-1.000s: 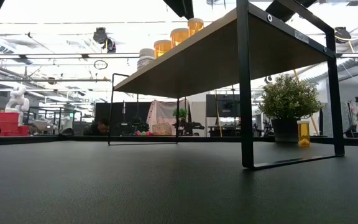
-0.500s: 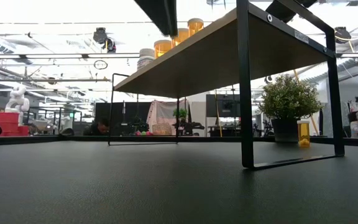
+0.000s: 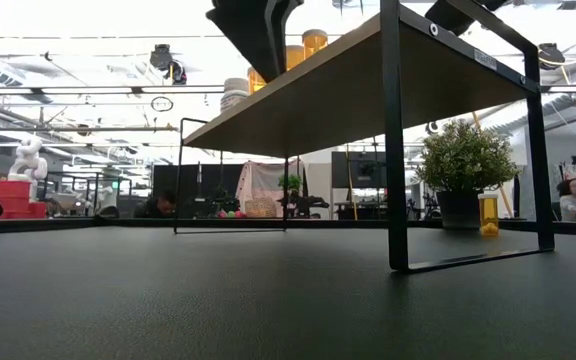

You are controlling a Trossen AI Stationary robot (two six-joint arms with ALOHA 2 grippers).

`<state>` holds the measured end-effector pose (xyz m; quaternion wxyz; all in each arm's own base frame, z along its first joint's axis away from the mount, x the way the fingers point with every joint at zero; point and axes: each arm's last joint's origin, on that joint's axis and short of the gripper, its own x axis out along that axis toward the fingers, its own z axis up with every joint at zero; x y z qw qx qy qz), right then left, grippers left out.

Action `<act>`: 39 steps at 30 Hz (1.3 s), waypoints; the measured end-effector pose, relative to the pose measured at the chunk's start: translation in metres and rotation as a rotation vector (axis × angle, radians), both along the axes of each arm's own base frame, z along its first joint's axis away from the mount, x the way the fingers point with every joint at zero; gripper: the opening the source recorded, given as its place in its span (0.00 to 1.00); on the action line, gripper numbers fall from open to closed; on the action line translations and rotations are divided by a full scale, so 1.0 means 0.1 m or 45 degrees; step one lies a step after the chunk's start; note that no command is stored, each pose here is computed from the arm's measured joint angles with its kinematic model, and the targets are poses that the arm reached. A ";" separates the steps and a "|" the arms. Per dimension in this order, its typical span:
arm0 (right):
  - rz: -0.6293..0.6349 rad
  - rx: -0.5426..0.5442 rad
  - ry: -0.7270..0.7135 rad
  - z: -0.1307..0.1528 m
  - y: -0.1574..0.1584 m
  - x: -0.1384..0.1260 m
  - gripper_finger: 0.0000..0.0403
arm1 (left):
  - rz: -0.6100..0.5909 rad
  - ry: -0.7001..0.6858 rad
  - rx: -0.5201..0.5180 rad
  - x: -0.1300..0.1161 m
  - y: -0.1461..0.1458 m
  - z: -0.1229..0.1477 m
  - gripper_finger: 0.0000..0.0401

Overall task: Pick and place medicine bottles onto shelf by color
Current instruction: Put the middle orange tablet bottle on the shelf aligned with the orange tablet bottle

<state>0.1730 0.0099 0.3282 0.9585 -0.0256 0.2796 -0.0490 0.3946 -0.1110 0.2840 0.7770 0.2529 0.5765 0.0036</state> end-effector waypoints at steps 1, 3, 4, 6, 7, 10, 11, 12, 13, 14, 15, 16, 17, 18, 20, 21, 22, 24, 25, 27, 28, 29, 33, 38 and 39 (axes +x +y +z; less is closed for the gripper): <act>0.000 0.000 0.000 0.00 0.00 0.00 0.44 | 0.003 0.007 -0.006 -0.01 0.00 0.01 0.25; 0.000 0.000 0.000 0.00 0.00 0.00 0.44 | 0.009 0.021 -0.024 -0.02 0.00 0.02 0.25; 0.000 0.000 0.000 0.00 0.00 0.00 0.44 | 0.009 0.025 -0.030 -0.02 0.00 0.02 0.24; 0.000 0.000 0.000 0.00 0.00 0.00 0.44 | 0.007 0.014 -0.037 -0.02 -0.01 0.06 0.24; 0.000 0.000 0.001 0.00 0.00 0.00 0.44 | 0.007 0.006 -0.041 -0.02 -0.02 0.07 0.24; 0.000 0.000 0.001 0.00 0.00 0.00 0.44 | 0.006 -0.020 -0.049 -0.01 -0.02 0.11 0.24; 0.000 0.000 0.000 0.00 0.00 0.00 0.44 | 0.008 -0.026 -0.051 0.00 -0.01 0.11 0.24; 0.000 0.000 0.000 0.00 0.00 0.00 0.44 | 0.011 -0.031 -0.052 0.01 0.01 0.11 0.24; 0.000 0.000 0.000 0.00 0.00 0.00 0.44 | 0.017 -0.039 -0.053 0.02 0.03 0.12 0.24; 0.000 0.000 0.000 0.00 0.00 0.00 0.44 | 0.024 -0.048 -0.055 0.04 0.05 0.12 0.24; 0.000 0.000 0.000 0.00 0.00 0.00 0.44 | 0.031 -0.056 -0.056 0.05 0.07 0.12 0.24; 0.000 0.000 0.000 0.00 0.00 0.00 0.44 | 0.038 -0.067 -0.059 0.06 0.09 0.12 0.24; 0.000 0.000 0.000 0.00 0.00 0.00 0.44 | 0.044 -0.082 -0.062 0.08 0.11 0.12 0.24; 0.000 0.000 0.000 0.00 0.00 0.00 0.44 | 0.050 -0.091 -0.065 0.09 0.12 0.12 0.24; 0.000 0.000 0.000 0.00 0.00 0.00 0.44 | 0.056 -0.102 -0.067 0.10 0.14 0.13 0.24; 0.000 0.000 0.000 0.00 0.00 0.00 0.44 | 0.055 -0.106 -0.067 0.11 0.15 0.13 0.24; 0.000 0.000 0.001 0.00 0.00 0.00 0.44 | 0.050 -0.106 -0.065 0.11 0.15 0.13 0.24; 0.001 -0.001 0.001 0.00 0.00 0.00 0.44 | 0.047 -0.111 -0.066 0.11 0.16 0.13 0.24; 0.001 -0.001 0.001 0.00 0.00 0.00 0.44 | 0.045 -0.117 -0.067 0.12 0.15 0.13 0.24; 0.001 -0.001 0.001 0.00 0.00 0.00 0.44 | 0.043 -0.124 -0.068 0.12 0.15 0.13 0.24; 0.001 -0.002 0.001 0.00 0.00 0.00 0.44 | 0.043 -0.124 -0.068 0.12 0.15 0.13 0.24; 0.002 -0.003 0.001 0.00 0.00 0.00 0.44 | 0.043 -0.125 -0.069 0.12 0.15 0.13 0.24; 0.002 -0.003 0.001 0.00 0.00 0.00 0.44 | 0.042 -0.141 -0.073 0.13 0.15 0.14 0.24; 0.000 0.000 0.001 0.00 0.00 0.00 0.44 | 0.037 -0.197 -0.088 0.17 0.14 0.16 0.24; 0.000 0.000 0.001 0.00 0.00 0.00 0.44 | 0.036 -0.195 -0.087 0.17 0.14 0.16 0.24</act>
